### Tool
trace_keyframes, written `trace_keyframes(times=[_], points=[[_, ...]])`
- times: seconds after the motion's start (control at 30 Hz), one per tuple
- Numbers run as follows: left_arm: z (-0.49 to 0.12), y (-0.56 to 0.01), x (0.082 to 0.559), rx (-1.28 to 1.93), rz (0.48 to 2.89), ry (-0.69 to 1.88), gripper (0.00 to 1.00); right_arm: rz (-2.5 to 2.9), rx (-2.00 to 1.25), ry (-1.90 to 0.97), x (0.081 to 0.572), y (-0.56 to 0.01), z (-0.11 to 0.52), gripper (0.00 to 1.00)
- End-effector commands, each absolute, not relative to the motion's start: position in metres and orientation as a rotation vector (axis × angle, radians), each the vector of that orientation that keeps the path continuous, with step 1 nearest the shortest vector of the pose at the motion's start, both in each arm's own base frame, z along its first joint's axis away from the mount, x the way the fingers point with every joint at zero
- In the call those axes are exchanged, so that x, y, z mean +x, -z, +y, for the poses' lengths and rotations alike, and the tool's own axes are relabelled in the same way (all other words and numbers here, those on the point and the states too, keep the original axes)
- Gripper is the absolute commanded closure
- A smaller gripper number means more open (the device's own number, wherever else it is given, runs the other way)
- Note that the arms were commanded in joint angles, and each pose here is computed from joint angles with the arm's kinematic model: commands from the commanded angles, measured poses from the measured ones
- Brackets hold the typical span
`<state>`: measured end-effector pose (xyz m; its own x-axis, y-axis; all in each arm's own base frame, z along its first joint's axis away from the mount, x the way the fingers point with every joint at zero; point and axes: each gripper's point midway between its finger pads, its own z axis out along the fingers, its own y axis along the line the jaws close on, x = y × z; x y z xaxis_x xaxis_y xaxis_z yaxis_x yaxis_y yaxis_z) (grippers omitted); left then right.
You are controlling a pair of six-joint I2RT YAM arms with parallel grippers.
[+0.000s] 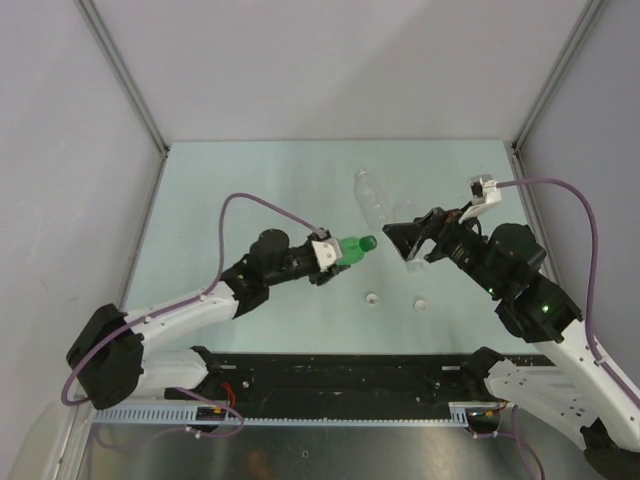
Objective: Screw on the bottle caps
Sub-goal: Screw the bottle cap onto the plastic bottle.
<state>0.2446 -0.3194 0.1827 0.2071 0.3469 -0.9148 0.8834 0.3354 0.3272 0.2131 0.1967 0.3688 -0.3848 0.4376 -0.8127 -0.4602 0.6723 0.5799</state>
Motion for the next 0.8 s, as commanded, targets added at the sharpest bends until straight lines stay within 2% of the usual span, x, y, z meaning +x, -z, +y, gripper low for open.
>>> trace_keyframes(times=[0.0, 0.1, 0.2, 0.4, 0.47, 0.57, 0.77], points=[[-0.323, -0.227, 0.2, 1.268, 1.189, 0.917, 1.0, 1.478, -0.685, -0.764, 0.187, -0.377, 0.209, 0.01], [-0.319, -0.233, 0.161, 1.388, 1.048, 1.079, 1.0, 1.11, -1.264, -0.718, 0.135, -0.365, 0.226, 0.01], [-0.313, -0.242, 0.13, 1.465, 0.947, 1.215, 1.0, 0.824, -1.477, -0.708, 0.105, -0.366, 0.232, 0.01], [-0.304, -0.256, 0.122, 1.38, 0.932, 1.24, 1.0, 0.64, -1.562, -0.754, 0.085, -0.369, 0.236, 0.01], [-0.305, -0.263, 0.135, 1.266, 0.988, 1.22, 1.0, 0.64, -1.556, -0.785, 0.083, -0.371, 0.237, 0.01], [-0.306, -0.278, 0.154, 1.097, 1.067, 1.229, 1.0, 0.723, -1.483, -0.836, 0.091, -0.381, 0.242, 0.01], [-0.295, -0.293, 0.165, 0.842, 1.037, 1.26, 1.0, 0.886, -1.326, -0.913, 0.118, -0.394, 0.256, 0.02]])
